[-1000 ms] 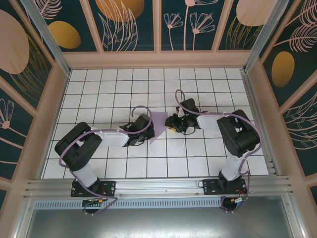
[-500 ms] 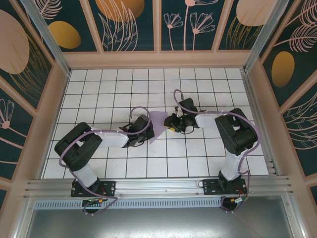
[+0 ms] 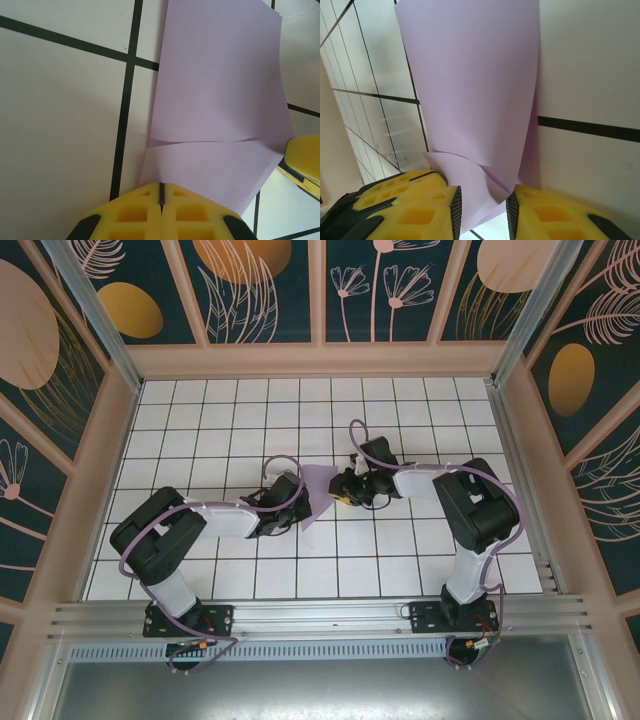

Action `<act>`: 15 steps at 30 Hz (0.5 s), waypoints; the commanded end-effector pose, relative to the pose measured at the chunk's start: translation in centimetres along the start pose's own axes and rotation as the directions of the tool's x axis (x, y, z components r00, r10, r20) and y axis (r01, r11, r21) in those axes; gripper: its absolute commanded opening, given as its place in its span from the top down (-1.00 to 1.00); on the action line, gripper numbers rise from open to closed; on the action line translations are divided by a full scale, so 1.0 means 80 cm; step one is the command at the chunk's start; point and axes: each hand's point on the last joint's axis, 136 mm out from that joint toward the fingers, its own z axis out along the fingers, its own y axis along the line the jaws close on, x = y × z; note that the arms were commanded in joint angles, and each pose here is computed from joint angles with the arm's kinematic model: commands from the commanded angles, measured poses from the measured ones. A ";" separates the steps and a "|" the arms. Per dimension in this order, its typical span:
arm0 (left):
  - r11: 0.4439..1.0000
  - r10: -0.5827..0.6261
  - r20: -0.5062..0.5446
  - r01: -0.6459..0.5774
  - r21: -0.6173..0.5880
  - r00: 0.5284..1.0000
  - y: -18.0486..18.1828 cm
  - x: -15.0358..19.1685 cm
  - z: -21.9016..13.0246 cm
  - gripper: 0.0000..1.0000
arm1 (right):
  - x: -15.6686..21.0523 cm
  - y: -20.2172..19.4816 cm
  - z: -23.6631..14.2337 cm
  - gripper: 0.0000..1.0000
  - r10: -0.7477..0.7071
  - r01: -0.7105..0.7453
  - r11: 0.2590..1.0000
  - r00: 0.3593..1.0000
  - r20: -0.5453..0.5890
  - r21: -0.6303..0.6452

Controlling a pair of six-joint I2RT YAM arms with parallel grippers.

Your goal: Fold a paper plane with a square sheet of paper (pick it up from the middle)

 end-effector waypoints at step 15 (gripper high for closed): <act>0.999 0.051 0.010 -0.051 0.008 0.999 -0.007 -0.007 -0.021 0.79 | 0.004 0.002 0.014 0.52 0.043 -0.047 0.998 0.997 -0.068 -0.050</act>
